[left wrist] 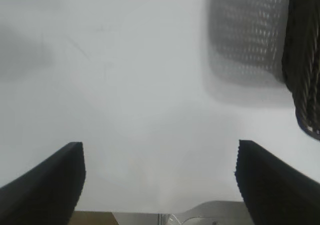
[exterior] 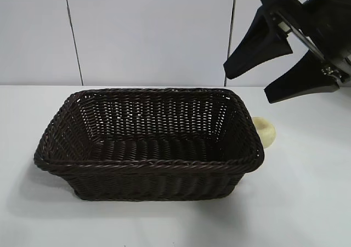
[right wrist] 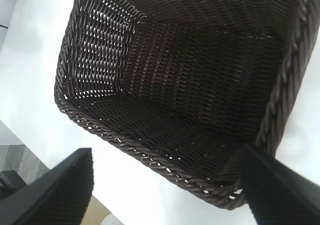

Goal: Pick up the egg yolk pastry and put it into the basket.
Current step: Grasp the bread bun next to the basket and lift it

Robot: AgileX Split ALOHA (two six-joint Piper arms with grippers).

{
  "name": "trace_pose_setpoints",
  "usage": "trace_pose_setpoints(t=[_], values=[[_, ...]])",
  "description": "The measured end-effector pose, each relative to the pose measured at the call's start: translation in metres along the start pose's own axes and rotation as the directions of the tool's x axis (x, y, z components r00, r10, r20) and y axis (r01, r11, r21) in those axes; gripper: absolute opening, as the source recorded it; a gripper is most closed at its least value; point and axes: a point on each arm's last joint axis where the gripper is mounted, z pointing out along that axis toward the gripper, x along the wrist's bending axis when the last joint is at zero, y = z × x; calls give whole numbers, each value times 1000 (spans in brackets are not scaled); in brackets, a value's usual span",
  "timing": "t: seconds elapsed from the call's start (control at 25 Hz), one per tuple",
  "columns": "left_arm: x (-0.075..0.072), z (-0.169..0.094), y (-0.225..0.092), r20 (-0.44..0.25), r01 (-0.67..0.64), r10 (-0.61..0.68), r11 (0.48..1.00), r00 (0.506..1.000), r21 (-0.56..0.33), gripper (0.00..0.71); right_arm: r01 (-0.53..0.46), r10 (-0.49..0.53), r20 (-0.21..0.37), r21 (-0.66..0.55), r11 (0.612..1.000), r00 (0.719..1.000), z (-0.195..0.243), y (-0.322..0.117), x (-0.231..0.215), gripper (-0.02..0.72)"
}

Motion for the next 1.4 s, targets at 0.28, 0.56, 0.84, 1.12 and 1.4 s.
trace_pose_setpoints(t=[0.28,0.56,0.84,1.12,1.4], values=[[-1,-6,-79,-2,-2,2,991,1000,-133,598,0,0,-9,12,1000,1000,0,-1,1,579],[0,6,-143,-4,-5,4,966,1000,-259,598,1,-1,-9,15,1000,1000,0,-1,1,579],[0,9,-177,-9,-11,8,935,1000,-354,598,1,-1,-9,15,1000,1000,0,-1,1,579],[-1,2,-189,-6,-12,11,902,1000,-431,598,2,-2,-8,15,1000,1000,0,-1,1,579],[-1,-9,-212,-9,-18,16,815,1000,-578,598,3,-3,-8,16,1000,1000,0,-1,1,579]])
